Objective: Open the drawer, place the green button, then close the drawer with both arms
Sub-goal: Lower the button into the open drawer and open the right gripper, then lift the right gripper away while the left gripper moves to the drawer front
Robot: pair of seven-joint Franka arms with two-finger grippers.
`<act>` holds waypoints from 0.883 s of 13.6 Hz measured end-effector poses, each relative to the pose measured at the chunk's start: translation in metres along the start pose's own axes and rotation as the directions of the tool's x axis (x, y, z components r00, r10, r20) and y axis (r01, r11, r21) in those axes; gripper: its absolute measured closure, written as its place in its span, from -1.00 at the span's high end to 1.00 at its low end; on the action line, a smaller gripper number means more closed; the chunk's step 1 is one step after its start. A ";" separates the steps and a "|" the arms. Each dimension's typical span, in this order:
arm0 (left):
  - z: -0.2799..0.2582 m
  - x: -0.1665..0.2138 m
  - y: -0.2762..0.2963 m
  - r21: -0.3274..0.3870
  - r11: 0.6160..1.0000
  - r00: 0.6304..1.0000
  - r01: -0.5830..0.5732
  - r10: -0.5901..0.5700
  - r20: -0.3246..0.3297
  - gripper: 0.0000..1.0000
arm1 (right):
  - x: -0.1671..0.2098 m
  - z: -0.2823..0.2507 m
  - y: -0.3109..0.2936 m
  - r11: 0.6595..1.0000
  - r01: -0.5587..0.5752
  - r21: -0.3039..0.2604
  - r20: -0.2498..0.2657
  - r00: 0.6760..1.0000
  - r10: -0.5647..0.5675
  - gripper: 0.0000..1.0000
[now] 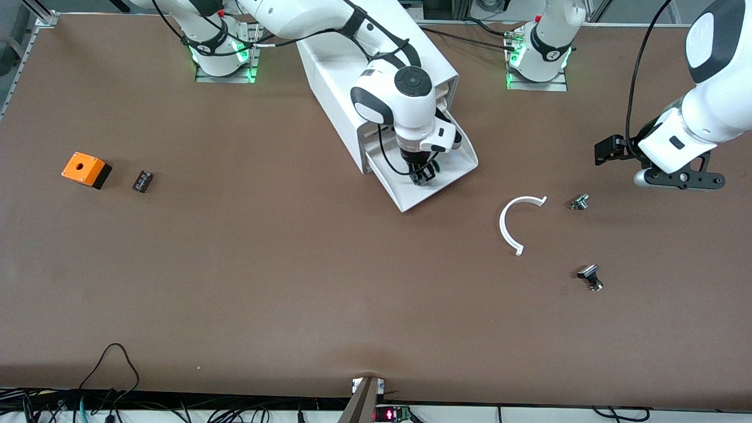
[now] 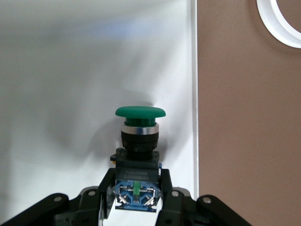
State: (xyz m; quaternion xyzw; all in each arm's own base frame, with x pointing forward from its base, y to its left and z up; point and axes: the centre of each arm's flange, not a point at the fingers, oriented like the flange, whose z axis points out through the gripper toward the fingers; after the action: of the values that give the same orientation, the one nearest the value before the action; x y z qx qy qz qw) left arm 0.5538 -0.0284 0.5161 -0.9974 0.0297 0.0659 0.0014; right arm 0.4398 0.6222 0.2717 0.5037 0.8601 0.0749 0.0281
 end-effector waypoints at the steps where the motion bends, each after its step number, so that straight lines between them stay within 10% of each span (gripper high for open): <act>1: 0.000 0.000 0.001 0.000 1.000 1.000 0.000 0.000 0.000 1.00 | 0.002 0.000 0.000 1.000 -0.017 -0.001 0.000 1.000 0.017 0.11; 6: 0.000 0.000 0.002 0.001 1.000 1.000 -0.002 0.002 0.001 1.00 | -0.001 -0.027 0.016 0.997 -0.070 -0.027 0.003 0.998 0.070 1.00; 12: 0.000 0.000 0.002 0.000 1.000 1.000 0.000 0.000 0.003 1.00 | -0.059 -0.134 0.070 0.948 -0.317 -0.028 -0.142 0.940 0.311 1.00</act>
State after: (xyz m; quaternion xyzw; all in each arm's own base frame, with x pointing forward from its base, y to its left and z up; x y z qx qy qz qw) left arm 0.5537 -0.0304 0.5160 -0.9973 0.0299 0.0672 0.0017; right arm 0.5122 0.5913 0.4133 0.6273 0.7665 0.1342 -0.0300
